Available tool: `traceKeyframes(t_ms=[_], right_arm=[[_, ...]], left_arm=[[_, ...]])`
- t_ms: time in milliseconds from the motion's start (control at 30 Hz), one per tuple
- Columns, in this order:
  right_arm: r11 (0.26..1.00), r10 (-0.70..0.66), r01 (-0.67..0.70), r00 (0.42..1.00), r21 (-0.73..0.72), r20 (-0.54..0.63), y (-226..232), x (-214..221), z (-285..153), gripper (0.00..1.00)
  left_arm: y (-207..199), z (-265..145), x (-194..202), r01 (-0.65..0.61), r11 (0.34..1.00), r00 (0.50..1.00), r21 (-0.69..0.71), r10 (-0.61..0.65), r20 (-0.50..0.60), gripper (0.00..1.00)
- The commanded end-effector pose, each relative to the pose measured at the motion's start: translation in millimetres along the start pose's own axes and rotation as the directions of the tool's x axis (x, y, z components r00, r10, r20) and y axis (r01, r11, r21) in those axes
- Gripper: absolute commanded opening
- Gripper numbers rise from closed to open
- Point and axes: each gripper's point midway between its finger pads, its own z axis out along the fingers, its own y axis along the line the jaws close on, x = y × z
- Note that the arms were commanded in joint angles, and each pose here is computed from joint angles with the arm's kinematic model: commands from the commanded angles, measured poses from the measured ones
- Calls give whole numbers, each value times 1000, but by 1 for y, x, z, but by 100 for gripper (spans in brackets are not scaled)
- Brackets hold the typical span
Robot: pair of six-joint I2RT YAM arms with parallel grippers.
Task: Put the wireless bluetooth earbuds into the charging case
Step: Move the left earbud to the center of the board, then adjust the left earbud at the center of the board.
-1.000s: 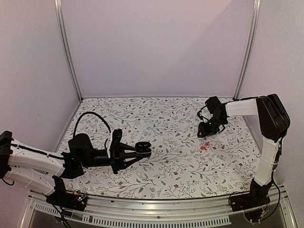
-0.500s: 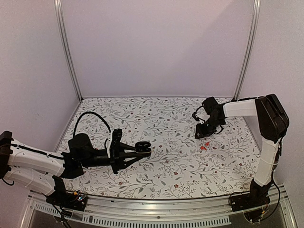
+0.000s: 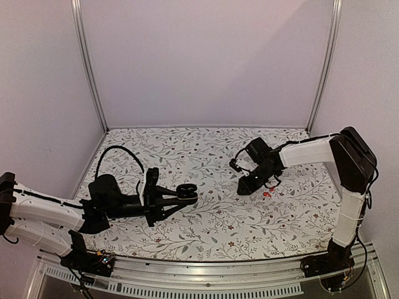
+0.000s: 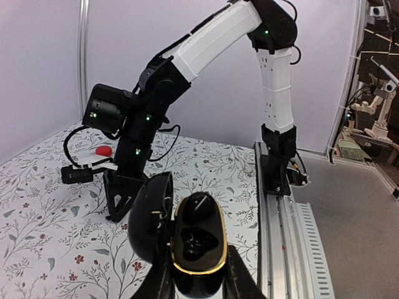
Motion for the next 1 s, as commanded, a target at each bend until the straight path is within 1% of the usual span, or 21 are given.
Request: traceKeyframes(t_ms=[0, 67, 200, 367, 467, 567, 600, 667, 833, 967], right_arm=[[990, -114, 110, 993, -92, -31, 57, 21, 9, 21], [981, -158, 154, 987, -115, -27, 77, 27, 12, 20], [960, -208, 214, 977, -180, 48, 111, 30, 15, 20], [948, -218, 250, 961, -198, 171, 128, 32, 11, 22], [950, -194, 248, 946, -191, 261, 128, 28, 2, 29], [951, -184, 251, 929, -180, 322, 127, 27, -6, 37], [951, -183, 252, 926, -180, 331, 127, 27, -7, 39], [949, -186, 258, 922, -181, 339, 127, 29, -7, 40], [951, -195, 261, 922, -166, 334, 124, 32, 0, 39], [954, -199, 264, 912, -140, 360, 123, 36, 0, 37]], left_arm=[[5, -6, -6, -6, 1000, 1000, -22, 6, 28, 0], [6, -6, -8, -5, 1000, 999, -23, 6, 32, 0], [6, -6, -8, -1, 1000, 999, -24, 2, 34, 0], [6, -7, -8, 1, 1000, 999, -24, 0, 34, 0], [6, -7, -9, -1, 1000, 999, -26, 2, 34, 0], [6, -7, -10, -1, 1000, 999, -28, 2, 33, 0], [6, -7, -11, -2, 1000, 999, -29, 3, 35, 0], [7, -7, -12, -3, 999, 999, -35, 4, 35, 0], [7, -7, -13, -7, 999, 999, -36, 9, 37, 0], [7, -6, -14, -12, 999, 999, -34, 13, 40, 0]])
